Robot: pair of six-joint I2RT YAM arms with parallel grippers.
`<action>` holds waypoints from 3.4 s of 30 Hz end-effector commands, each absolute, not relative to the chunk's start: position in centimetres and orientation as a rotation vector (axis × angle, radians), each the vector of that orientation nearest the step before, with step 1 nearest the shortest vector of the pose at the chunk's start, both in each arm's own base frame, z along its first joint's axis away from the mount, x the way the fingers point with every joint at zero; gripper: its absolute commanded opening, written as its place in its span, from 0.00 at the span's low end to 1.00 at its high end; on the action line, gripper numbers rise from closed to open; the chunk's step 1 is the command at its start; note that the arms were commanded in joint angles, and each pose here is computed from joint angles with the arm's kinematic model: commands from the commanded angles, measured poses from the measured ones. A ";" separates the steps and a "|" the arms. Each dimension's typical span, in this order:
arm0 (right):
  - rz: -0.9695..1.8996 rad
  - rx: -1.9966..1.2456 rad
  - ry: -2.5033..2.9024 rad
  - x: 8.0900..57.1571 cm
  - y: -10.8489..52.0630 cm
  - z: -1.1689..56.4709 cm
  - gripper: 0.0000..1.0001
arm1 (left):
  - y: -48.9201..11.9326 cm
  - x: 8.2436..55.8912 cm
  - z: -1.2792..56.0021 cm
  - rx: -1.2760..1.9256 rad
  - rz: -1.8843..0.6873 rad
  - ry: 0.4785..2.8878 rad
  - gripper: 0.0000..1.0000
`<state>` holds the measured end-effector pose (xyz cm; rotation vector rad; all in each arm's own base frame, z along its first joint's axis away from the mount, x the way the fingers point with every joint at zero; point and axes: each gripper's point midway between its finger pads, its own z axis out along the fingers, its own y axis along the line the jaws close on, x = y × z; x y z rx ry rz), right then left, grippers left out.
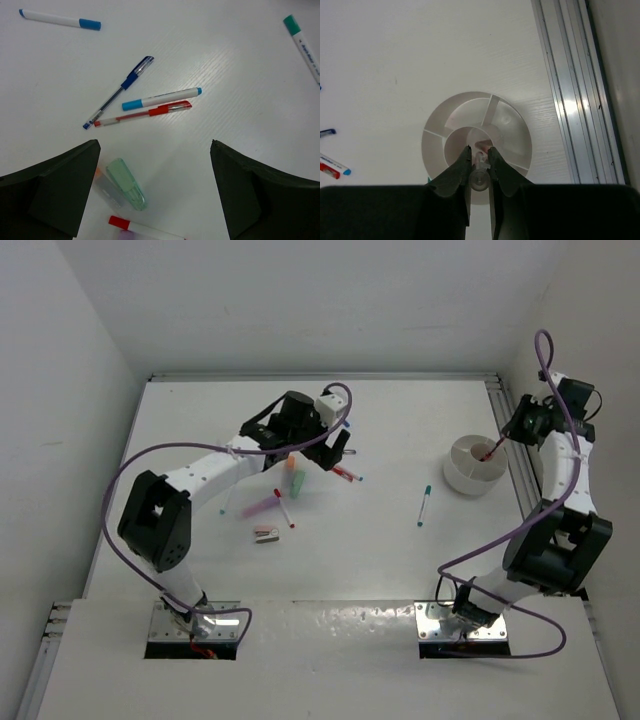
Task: Sort the stationery into containers
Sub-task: Place the pen in the storage box, then pick up the pen from the center of the board.
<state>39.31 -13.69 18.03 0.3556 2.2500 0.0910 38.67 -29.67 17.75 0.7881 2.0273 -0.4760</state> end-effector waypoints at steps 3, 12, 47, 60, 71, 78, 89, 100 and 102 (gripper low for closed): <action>0.038 0.256 2.219 39.8 -13.1 19.5 0.37 | -29.1 39.0 14.9 1.120 -0.391 2.042 0.96; 0.091 0.235 2.161 39.2 -11.1 22.5 0.51 | -28.1 45.5 11.9 1.194 -0.353 2.020 0.64; 0.290 0.250 2.146 38.2 -8.1 23.5 0.50 | -29.3 48.9 3.9 1.337 -0.448 2.015 0.25; 0.303 0.259 2.155 38.2 -8.0 23.2 0.50 | -28.1 47.8 1.4 1.353 -0.518 2.103 0.18; 0.328 0.237 2.153 38.0 -7.6 23.9 0.50 | -25.7 46.7 -1.8 1.387 -0.373 2.270 0.23; 0.368 0.205 2.138 37.6 -6.4 24.9 0.50 | -25.2 47.0 -1.4 1.363 -0.283 2.296 0.08; 0.768 0.057 1.911 36.4 1.7 32.8 0.79 | -31.8 44.4 25.8 0.908 -0.770 1.739 0.00; 1.113 -0.083 1.802 37.0 12.9 37.5 0.81 | -36.5 33.2 33.1 0.881 -1.215 1.584 0.00; 1.167 -0.071 1.785 37.2 13.7 38.2 0.81 | -36.7 32.6 33.6 0.890 -1.228 1.568 0.00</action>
